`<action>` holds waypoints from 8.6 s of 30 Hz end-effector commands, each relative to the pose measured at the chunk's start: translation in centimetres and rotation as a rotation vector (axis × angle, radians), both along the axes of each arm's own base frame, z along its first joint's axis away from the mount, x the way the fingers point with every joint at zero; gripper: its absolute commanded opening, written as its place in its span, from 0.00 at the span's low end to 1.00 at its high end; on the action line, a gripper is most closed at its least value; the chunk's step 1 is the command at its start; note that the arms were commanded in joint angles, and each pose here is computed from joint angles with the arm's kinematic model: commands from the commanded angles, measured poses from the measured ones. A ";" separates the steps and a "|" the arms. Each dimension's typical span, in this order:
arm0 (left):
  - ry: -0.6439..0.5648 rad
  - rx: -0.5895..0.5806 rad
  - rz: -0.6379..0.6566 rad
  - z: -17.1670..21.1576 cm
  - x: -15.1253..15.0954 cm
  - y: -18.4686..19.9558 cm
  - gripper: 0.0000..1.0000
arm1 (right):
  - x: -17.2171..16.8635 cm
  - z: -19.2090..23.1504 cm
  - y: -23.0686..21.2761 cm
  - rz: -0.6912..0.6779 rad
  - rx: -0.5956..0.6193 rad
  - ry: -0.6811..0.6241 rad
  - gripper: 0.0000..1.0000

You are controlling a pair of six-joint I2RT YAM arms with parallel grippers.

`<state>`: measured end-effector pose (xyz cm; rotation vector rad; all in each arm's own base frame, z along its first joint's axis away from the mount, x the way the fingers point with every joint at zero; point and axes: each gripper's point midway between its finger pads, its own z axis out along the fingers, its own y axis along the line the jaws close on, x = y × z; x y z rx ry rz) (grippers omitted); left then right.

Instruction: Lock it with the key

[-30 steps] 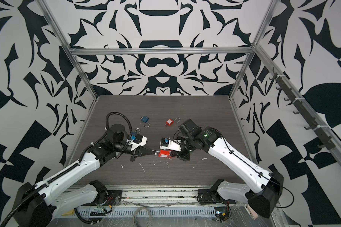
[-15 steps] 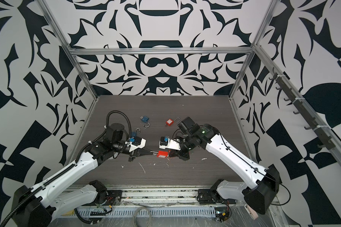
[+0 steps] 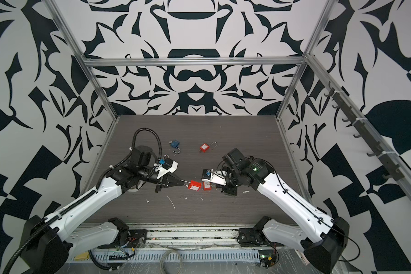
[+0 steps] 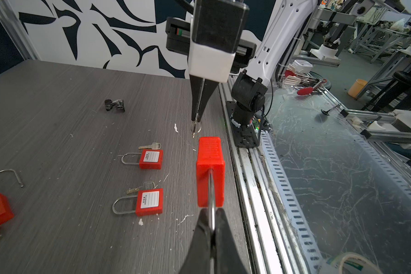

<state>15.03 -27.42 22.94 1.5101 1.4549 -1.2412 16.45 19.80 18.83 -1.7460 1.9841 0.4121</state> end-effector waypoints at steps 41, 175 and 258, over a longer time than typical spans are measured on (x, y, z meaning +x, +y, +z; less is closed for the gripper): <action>0.281 0.838 -0.095 -13.2 7.4 0.8 0.00 | 4.6 -5.5 4.8 -0.867 0.290 0.422 0.00; 0.045 0.094 0.810 -0.5 16.2 5.9 0.64 | 32.4 -12.8 4.4 -1.876 0.205 0.219 0.67; -0.157 0.153 0.751 1.0 14.5 7.1 0.61 | 16.6 -3.7 11.1 -0.189 0.042 0.012 0.25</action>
